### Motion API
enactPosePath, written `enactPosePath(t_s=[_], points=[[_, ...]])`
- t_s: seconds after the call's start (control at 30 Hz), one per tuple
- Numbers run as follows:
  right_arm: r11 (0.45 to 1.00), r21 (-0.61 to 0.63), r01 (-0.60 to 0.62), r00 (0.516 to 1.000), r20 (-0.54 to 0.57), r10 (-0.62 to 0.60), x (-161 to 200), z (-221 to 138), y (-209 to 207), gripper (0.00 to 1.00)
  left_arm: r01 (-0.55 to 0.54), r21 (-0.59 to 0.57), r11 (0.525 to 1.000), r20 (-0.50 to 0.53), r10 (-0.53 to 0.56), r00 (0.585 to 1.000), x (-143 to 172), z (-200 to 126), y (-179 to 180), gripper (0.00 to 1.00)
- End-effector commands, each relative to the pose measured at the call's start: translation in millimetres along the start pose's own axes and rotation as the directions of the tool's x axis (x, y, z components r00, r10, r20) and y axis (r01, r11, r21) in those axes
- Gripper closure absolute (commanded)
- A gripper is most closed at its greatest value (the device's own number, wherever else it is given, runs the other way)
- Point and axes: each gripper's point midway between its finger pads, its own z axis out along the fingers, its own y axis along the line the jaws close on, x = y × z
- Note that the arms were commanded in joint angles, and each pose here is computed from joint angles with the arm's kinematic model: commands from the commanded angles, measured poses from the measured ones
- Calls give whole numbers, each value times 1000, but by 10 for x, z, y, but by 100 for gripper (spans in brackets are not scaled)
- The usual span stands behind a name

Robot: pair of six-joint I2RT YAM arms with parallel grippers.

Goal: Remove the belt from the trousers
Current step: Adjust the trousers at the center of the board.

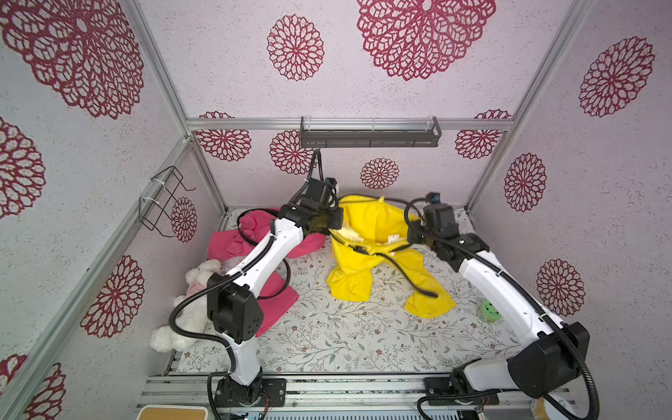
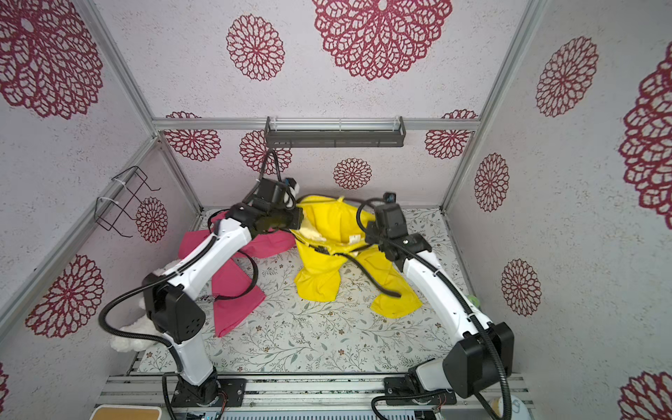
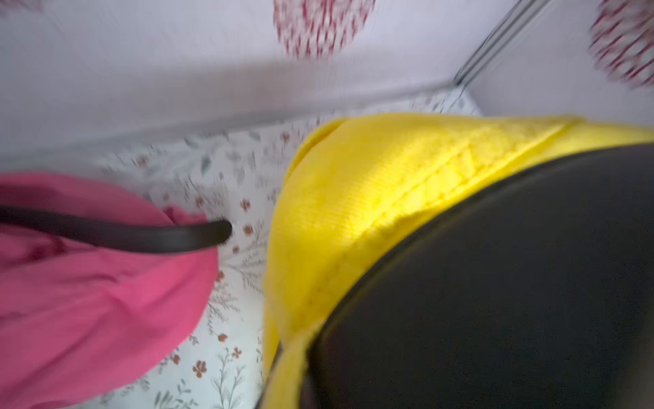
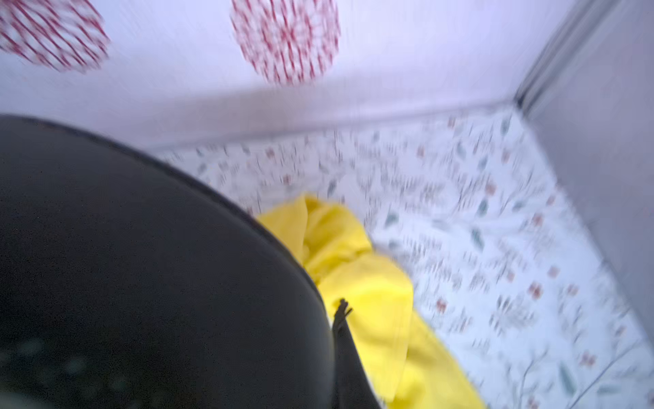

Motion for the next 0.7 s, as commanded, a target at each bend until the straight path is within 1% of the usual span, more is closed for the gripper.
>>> enactPosePath(t_s=[0.0,0.07,0.1,0.17,0.23,0.33,0.4,0.47,0.5,0.53,0.57,0.6,0.63,0.67], points=[[984,137,114,974,179,-138,-855,-352,-200,100,36,-27,999,208,-29,978,-631,-877,39,100],[987,96,126,959,243,-146,-1152,-473,-82,100,80,10,997,217,-80,973,-613,-1038,-28,100],[988,81,133,955,257,-150,-1234,-504,-42,100,103,24,994,203,-105,974,-526,-1062,-59,100],[985,56,164,956,237,-172,-1250,-488,23,100,148,24,989,165,-150,975,-262,-1044,-63,100],[979,17,204,966,157,-204,-1052,-411,78,100,211,22,977,105,-212,972,149,-915,-35,100],[967,-59,248,969,16,-248,-546,-270,127,100,334,4,943,-31,-334,942,941,-619,57,100],[957,-114,267,958,-79,-277,-128,-171,152,100,387,-28,921,-128,-388,913,1485,-439,99,100],[949,-159,272,939,-173,-298,288,-66,162,100,408,-54,912,-198,-410,890,1890,-293,107,100],[943,-191,271,925,-220,-310,513,-5,195,100,407,-71,910,-227,-413,882,2055,-223,115,95],[939,-216,267,910,-265,-319,730,62,226,100,401,-88,912,-250,-410,877,2161,-176,129,82],[933,-248,261,889,-315,-333,982,137,282,100,388,-107,916,-274,-402,874,2266,-124,157,61],[927,-274,256,865,-364,-346,1223,215,332,100,364,-121,923,-294,-384,876,2321,-95,178,42],[927,-285,245,843,-411,-349,1426,299,354,100,334,-133,933,-299,-359,884,2317,-90,203,29],[929,-290,231,817,-460,-347,1626,393,360,100,294,-125,948,-302,-319,898,2269,-100,195,18]])
